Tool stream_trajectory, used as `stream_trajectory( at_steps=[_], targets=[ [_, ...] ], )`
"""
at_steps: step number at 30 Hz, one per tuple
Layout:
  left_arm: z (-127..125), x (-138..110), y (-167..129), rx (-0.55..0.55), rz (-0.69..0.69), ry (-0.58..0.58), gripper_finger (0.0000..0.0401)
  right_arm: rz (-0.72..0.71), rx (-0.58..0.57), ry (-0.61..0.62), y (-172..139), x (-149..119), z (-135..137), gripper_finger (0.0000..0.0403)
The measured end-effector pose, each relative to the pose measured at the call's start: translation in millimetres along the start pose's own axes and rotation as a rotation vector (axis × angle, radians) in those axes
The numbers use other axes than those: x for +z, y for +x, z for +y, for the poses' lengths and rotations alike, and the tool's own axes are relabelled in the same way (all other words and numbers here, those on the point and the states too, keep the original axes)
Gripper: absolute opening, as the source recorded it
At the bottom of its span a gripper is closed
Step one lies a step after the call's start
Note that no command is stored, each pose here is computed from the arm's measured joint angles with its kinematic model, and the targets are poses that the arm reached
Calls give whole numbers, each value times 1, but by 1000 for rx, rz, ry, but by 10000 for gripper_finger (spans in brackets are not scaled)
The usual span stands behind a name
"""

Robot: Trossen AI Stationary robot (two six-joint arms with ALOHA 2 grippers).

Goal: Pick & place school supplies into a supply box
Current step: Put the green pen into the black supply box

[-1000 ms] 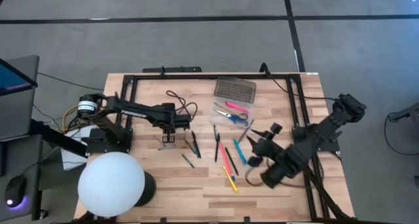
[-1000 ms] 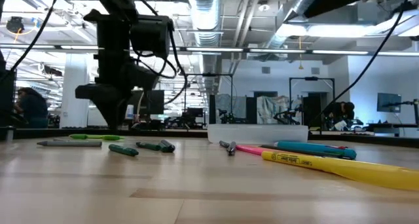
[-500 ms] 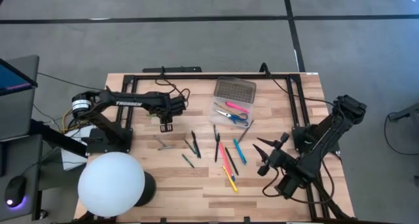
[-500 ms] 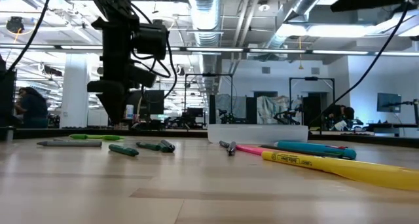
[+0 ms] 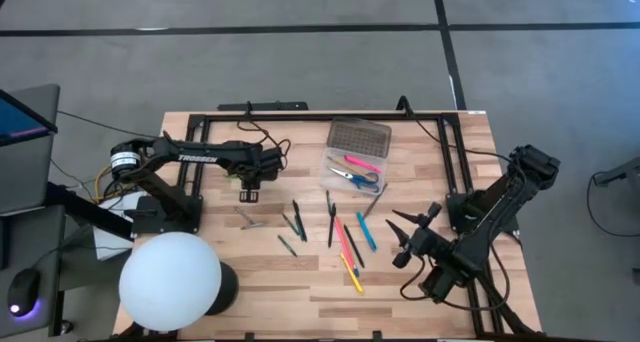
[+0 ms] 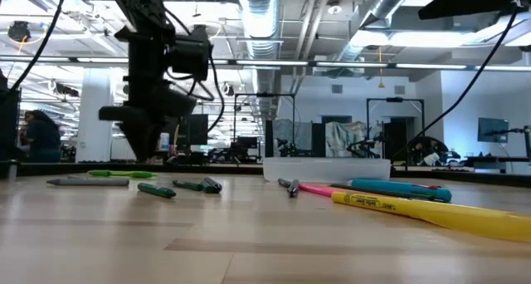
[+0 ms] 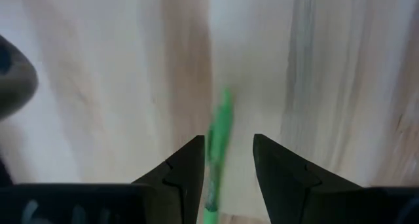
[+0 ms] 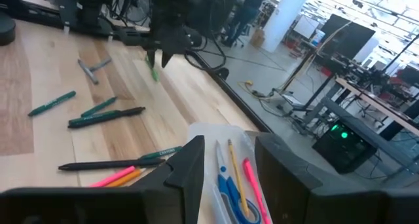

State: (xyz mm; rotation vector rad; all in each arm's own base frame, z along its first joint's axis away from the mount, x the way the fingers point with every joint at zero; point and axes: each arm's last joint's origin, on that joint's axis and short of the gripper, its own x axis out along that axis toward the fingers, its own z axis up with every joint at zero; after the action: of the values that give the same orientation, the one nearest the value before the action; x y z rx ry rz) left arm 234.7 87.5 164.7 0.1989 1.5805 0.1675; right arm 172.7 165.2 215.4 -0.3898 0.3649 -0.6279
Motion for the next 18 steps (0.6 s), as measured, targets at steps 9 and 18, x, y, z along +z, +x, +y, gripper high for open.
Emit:
stream_trajectory(
  at_steps=[9,18],
  targets=[
    [-1,-25,28,40,105,-34,126,-1,1,4,0,0,1,127],
    [10,-31,35,-24,49,-115,126,-1,3,9,0,0,1,127]
  ],
)
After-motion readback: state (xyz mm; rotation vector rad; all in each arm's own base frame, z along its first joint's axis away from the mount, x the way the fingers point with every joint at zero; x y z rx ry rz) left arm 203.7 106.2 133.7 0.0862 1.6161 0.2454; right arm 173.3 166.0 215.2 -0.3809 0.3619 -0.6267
